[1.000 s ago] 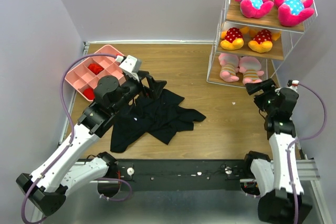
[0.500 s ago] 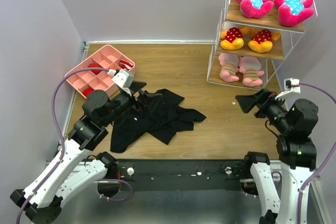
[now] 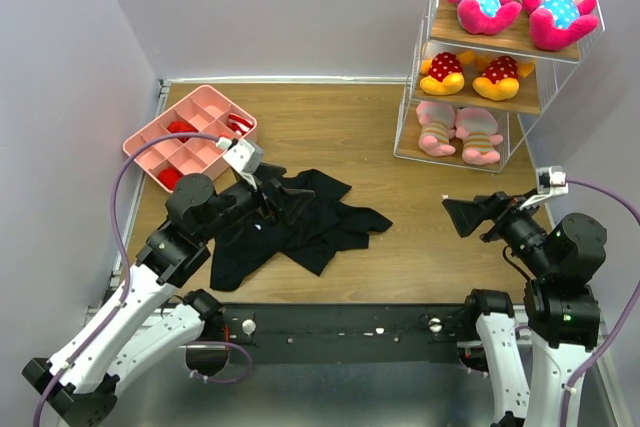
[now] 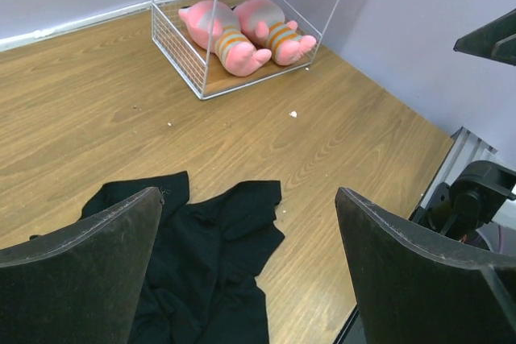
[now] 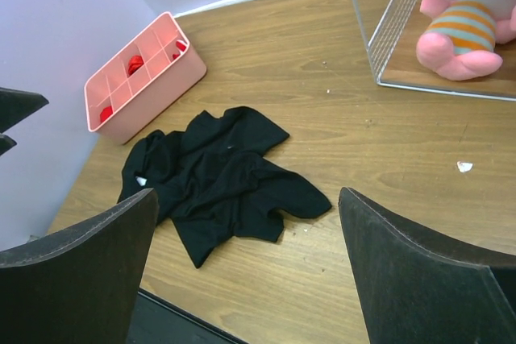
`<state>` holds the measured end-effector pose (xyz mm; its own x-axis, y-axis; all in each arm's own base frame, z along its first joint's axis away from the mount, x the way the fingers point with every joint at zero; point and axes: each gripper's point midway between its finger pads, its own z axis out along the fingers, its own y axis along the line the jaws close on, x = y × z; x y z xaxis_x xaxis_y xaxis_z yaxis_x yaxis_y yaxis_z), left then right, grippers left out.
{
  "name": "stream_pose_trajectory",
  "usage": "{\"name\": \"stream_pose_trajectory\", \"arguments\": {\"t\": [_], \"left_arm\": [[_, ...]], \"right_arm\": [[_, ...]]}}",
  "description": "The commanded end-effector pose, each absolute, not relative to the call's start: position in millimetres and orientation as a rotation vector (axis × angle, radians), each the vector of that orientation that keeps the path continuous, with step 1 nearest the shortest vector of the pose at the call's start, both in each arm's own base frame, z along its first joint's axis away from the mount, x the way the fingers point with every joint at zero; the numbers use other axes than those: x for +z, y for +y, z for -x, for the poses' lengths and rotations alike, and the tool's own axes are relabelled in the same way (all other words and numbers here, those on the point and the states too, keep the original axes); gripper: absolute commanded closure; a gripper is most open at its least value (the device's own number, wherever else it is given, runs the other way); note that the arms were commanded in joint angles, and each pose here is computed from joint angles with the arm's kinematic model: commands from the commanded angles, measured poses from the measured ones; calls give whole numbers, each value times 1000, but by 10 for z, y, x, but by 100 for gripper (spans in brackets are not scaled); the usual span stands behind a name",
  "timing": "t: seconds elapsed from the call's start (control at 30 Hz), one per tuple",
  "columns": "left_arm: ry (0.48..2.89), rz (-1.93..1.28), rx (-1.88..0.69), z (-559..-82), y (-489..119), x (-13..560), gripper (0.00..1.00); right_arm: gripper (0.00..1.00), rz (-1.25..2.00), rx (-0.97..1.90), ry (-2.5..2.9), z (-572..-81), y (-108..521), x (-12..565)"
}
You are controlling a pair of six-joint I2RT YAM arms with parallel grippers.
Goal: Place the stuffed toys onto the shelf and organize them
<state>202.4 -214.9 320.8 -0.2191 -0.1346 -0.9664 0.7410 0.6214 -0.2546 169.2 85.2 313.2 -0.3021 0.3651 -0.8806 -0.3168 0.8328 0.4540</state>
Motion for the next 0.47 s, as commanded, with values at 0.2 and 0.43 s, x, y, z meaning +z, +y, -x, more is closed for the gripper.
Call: {"name": "stream_pose_trajectory", "arguments": {"t": [0.2, 0.43], "left_arm": [[1541, -541, -908, -1935, -2162, 3346, 1], [1548, -537, -892, -1959, -2151, 3326, 1]], "right_arm": [[0, -15, 670, 1740, -1630, 871, 3140], [0, -19, 672, 1744, -1628, 872, 3124]]}}
